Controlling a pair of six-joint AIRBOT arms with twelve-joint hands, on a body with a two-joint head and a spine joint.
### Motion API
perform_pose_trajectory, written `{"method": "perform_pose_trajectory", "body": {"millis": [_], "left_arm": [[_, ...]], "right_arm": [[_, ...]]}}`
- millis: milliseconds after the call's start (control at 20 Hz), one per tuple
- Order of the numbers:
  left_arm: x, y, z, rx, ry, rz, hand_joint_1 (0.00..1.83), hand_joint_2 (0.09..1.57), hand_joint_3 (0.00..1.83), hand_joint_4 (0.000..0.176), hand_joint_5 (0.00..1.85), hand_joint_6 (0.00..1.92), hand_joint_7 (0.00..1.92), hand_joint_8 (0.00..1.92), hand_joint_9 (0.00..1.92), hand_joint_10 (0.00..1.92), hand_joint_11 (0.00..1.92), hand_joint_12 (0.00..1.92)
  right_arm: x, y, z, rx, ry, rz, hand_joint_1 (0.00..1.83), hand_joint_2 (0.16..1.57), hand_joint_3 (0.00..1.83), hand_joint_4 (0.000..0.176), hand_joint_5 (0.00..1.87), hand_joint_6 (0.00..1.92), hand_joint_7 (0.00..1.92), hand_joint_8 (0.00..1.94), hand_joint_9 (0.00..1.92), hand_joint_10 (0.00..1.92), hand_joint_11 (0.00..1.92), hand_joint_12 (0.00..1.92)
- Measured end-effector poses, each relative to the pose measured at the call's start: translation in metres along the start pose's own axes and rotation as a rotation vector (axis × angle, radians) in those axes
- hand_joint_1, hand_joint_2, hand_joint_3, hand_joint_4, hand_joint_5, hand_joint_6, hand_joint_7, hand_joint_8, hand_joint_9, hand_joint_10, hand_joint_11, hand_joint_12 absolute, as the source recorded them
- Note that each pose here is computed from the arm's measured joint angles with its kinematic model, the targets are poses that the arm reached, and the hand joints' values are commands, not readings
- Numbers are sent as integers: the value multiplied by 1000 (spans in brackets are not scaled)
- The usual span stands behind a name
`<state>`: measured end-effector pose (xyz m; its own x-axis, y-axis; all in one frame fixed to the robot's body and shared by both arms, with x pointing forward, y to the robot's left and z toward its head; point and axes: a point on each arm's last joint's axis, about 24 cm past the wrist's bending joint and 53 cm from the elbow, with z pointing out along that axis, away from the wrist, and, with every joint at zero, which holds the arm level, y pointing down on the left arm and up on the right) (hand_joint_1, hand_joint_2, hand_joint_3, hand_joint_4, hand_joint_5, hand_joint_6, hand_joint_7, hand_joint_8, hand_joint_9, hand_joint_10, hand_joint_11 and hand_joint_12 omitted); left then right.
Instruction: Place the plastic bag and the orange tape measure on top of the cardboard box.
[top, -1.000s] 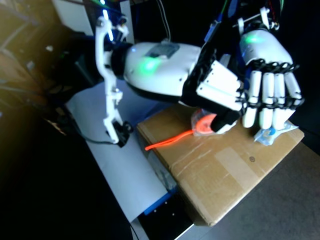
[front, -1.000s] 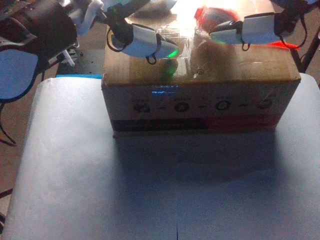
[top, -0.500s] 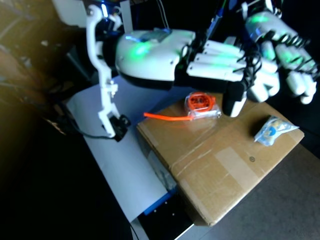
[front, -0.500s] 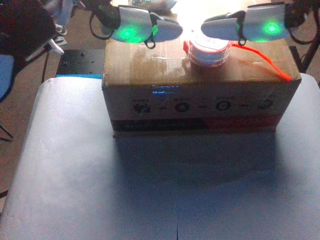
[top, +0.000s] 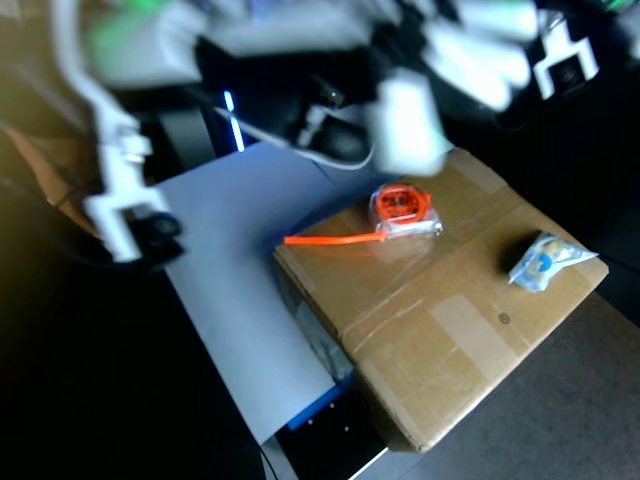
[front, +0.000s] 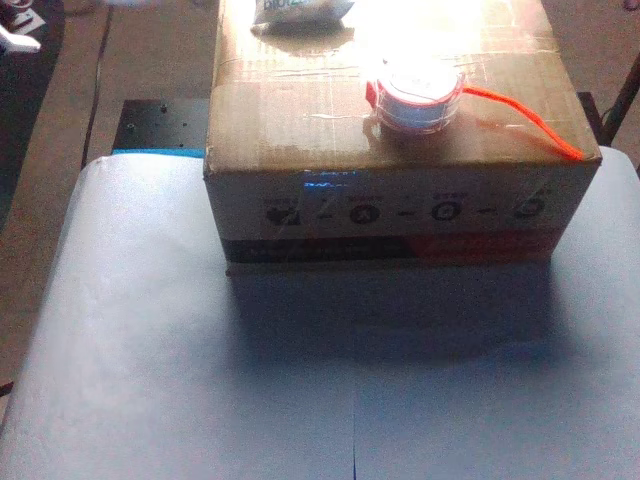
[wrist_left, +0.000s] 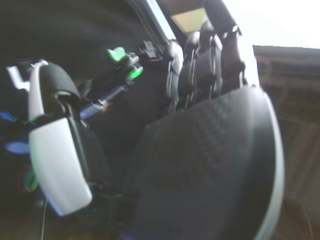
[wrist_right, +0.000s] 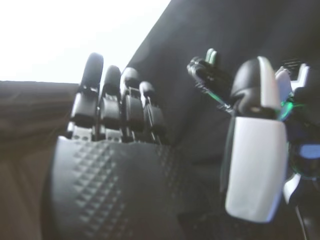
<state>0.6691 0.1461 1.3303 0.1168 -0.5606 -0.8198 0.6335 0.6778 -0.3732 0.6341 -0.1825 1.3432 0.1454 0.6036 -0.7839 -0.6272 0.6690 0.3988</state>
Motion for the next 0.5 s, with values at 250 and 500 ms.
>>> {"method": "perform_pose_trajectory", "body": {"millis": [250, 500], "left_arm": [[-35, 12, -36, 25, -125, -142, 718, 1083, 0, 40, 2, 0, 112, 0, 0, 489, 0, 1396], [-71, 45, -85, -29, -280, -254, 617, 1152, 12, 161, 36, 5, 112, 0, 207, 172, 0, 1078]], "right_arm": [[-32, 6, -27, -24, -125, 50, 615, 1206, 2, 30, 11, 213, 199, 71, 0, 777, 0, 1126], [-46, -9, -60, 39, -213, 59, 653, 1224, 0, 0, 83, 1740, 222, 724, 151, 825, 0, 1170]]}}
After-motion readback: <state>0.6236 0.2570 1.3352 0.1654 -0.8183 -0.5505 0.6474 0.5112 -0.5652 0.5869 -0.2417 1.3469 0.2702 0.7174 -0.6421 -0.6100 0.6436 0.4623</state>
